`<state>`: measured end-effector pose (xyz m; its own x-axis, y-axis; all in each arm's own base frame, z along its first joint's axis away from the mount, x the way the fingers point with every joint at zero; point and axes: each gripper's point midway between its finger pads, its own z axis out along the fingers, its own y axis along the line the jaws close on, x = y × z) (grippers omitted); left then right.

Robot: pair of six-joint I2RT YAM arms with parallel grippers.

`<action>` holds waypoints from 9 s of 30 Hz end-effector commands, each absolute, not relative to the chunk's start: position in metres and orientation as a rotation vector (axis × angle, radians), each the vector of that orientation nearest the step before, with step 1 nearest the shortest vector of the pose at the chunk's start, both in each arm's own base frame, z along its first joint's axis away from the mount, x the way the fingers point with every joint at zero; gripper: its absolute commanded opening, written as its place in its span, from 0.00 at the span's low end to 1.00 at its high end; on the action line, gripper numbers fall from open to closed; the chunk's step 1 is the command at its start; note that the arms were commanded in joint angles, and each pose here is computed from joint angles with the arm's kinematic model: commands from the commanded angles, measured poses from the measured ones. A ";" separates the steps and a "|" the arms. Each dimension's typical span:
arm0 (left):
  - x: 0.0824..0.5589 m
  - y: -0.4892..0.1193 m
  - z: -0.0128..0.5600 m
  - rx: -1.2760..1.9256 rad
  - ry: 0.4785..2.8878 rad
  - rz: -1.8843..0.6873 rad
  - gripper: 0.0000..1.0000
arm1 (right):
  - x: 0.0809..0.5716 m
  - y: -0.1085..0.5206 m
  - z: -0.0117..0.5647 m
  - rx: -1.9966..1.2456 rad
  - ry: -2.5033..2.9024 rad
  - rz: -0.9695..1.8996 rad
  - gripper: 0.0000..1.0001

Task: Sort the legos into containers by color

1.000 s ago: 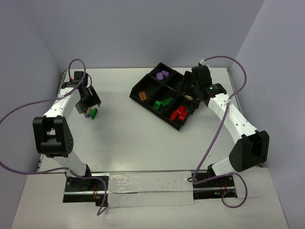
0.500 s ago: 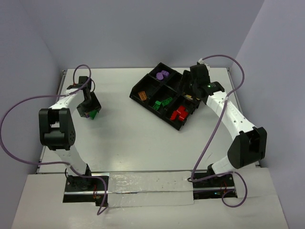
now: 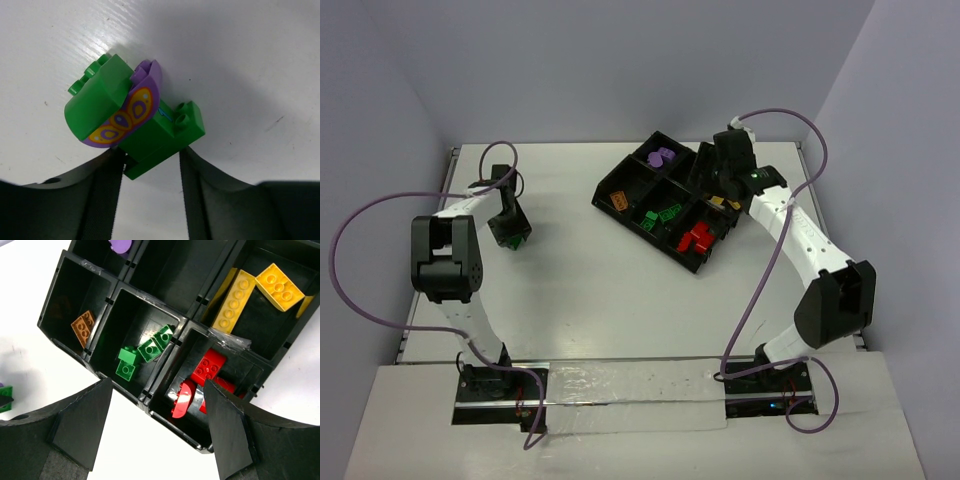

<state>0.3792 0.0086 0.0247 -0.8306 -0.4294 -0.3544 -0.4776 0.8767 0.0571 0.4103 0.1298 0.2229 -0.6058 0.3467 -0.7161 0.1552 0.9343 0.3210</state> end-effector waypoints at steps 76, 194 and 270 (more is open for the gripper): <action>0.296 -0.160 0.087 -0.226 2.650 -0.203 0.99 | 0.376 0.206 0.256 0.043 2.398 0.596 0.82; 0.335 -0.133 0.161 -0.294 2.487 -0.380 0.00 | 0.321 0.456 0.174 -0.272 2.446 1.454 0.13; 0.391 -0.330 0.248 0.224 2.301 -1.149 0.74 | 0.291 0.190 0.291 0.132 2.139 0.831 0.00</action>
<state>0.4181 -0.3527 0.1539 -0.8895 -0.0832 -0.4492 0.1993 0.8142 -0.5454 0.2799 0.1396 0.2429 -0.6599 0.3788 -0.6488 0.0782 0.8935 0.4422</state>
